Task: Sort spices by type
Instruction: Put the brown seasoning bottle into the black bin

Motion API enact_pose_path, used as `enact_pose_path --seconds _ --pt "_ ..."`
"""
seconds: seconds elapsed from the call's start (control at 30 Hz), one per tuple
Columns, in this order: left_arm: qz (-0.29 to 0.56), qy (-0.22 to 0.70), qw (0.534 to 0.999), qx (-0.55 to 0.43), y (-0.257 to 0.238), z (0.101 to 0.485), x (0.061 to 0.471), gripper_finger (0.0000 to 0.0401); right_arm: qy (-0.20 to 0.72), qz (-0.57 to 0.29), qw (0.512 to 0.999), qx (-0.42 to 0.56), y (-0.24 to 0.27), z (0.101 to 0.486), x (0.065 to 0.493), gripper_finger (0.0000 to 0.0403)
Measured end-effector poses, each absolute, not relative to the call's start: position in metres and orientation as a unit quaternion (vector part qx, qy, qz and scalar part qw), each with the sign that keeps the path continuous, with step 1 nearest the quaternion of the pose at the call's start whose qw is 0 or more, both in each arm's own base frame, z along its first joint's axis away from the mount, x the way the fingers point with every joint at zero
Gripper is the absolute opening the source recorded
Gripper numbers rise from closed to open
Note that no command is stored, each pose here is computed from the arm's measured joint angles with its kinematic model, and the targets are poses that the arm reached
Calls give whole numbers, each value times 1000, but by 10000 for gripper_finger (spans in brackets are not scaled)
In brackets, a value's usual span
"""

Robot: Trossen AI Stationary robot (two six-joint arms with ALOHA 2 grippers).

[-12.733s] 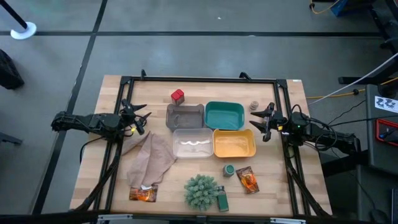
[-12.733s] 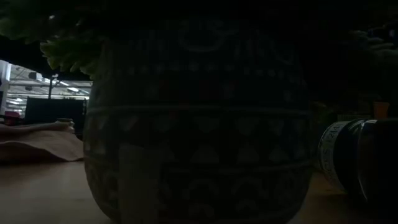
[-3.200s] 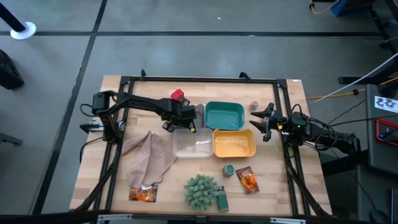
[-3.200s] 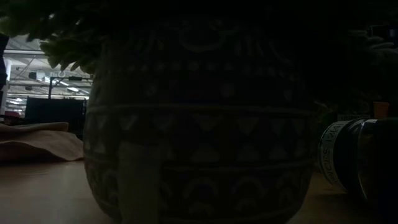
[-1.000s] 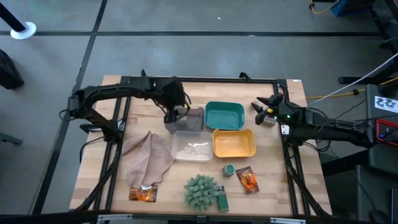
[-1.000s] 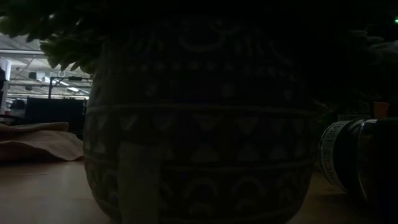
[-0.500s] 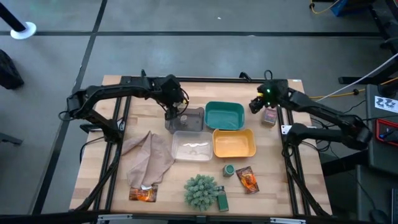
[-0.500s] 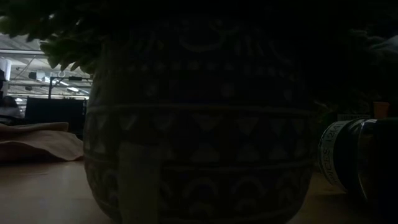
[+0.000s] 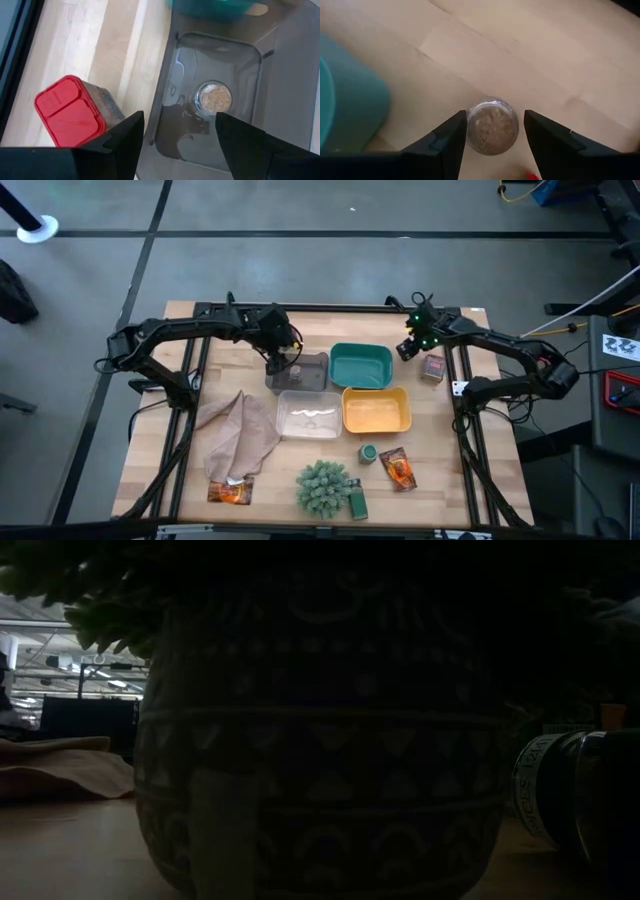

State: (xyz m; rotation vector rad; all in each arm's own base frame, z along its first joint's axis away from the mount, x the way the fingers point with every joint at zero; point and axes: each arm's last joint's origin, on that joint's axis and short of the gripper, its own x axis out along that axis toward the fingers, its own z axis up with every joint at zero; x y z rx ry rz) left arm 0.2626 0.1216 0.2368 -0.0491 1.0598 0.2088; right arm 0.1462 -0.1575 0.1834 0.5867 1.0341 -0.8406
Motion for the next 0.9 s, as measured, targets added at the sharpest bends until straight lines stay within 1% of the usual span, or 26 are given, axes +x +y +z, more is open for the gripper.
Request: enact_pose_path --seconds 0.4,0.53,0.77,0.9 --pt "101 504 857 -27 121 237 263 230 477 -355 751 288 -159 178 150 199" --pt "101 504 857 -27 121 237 263 230 474 -362 752 282 -160 178 150 199" --pt "102 504 857 -29 121 237 263 230 446 -376 768 265 -165 180 154 199" --pt "102 504 857 -29 121 237 263 230 449 -387 763 259 -165 179 154 199"
